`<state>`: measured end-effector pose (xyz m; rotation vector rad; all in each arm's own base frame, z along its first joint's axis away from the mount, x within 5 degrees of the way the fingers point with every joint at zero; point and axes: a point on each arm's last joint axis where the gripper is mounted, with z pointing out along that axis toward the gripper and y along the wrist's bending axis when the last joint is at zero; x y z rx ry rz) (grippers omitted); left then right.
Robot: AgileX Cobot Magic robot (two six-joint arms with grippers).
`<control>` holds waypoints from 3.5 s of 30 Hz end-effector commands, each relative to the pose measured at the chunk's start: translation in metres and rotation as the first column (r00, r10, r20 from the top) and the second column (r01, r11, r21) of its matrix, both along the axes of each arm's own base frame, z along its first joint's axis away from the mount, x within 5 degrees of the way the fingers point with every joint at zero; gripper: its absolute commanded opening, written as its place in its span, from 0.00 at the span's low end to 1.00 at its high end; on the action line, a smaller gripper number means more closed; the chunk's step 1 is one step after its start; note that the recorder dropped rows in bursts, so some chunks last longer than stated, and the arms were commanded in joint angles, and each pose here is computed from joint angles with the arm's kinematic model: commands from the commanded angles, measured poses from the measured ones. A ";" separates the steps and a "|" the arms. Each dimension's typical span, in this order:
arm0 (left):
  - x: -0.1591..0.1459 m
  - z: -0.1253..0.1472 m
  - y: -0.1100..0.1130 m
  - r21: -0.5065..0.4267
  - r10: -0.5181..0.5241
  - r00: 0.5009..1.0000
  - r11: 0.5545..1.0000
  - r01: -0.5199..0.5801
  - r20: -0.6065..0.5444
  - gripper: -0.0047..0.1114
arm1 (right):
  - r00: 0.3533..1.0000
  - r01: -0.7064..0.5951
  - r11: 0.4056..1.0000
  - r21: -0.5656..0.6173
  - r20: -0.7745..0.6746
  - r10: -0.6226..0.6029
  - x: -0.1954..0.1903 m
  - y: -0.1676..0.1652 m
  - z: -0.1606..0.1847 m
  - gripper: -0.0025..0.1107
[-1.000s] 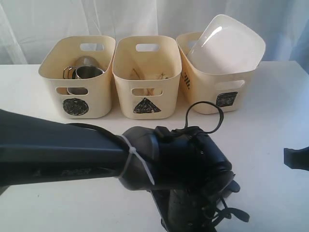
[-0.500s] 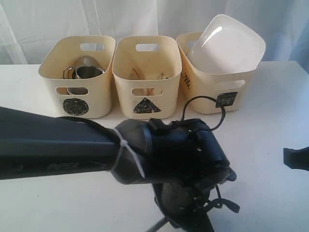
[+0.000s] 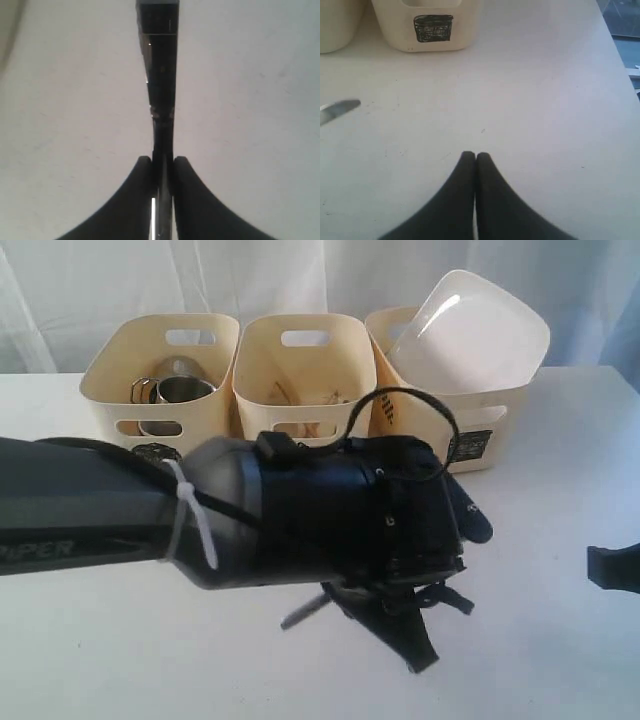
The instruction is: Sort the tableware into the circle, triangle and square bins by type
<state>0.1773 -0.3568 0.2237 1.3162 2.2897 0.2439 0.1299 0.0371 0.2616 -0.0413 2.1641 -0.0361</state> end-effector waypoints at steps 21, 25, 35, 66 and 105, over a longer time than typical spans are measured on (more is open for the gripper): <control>0.178 0.110 0.072 -0.482 0.220 0.784 0.869 0.113 0.580 0.04 | 1.000 0.001 1.000 0.005 0.004 -0.001 -0.001 -0.001 -0.001 0.02; 0.204 0.095 0.088 -0.525 0.197 0.818 0.839 0.145 0.541 0.04 | 1.000 0.001 1.000 0.005 0.004 -0.001 -0.001 -0.001 -0.001 0.02; 0.218 0.078 0.090 -0.627 0.173 0.872 0.758 0.179 0.458 0.09 | 1.000 0.001 1.000 0.003 0.004 -0.001 -0.001 -0.001 -0.001 0.02; 0.035 0.092 0.229 -0.666 0.336 0.869 0.746 -0.009 0.364 0.04 | 0.925 -0.379 0.920 0.095 0.066 0.374 -0.005 0.033 0.004 0.02; -0.059 0.074 0.324 -0.743 0.625 0.690 0.642 -0.189 0.364 0.04 | 0.854 -0.510 0.859 0.048 0.141 0.500 -0.020 0.033 -0.024 0.02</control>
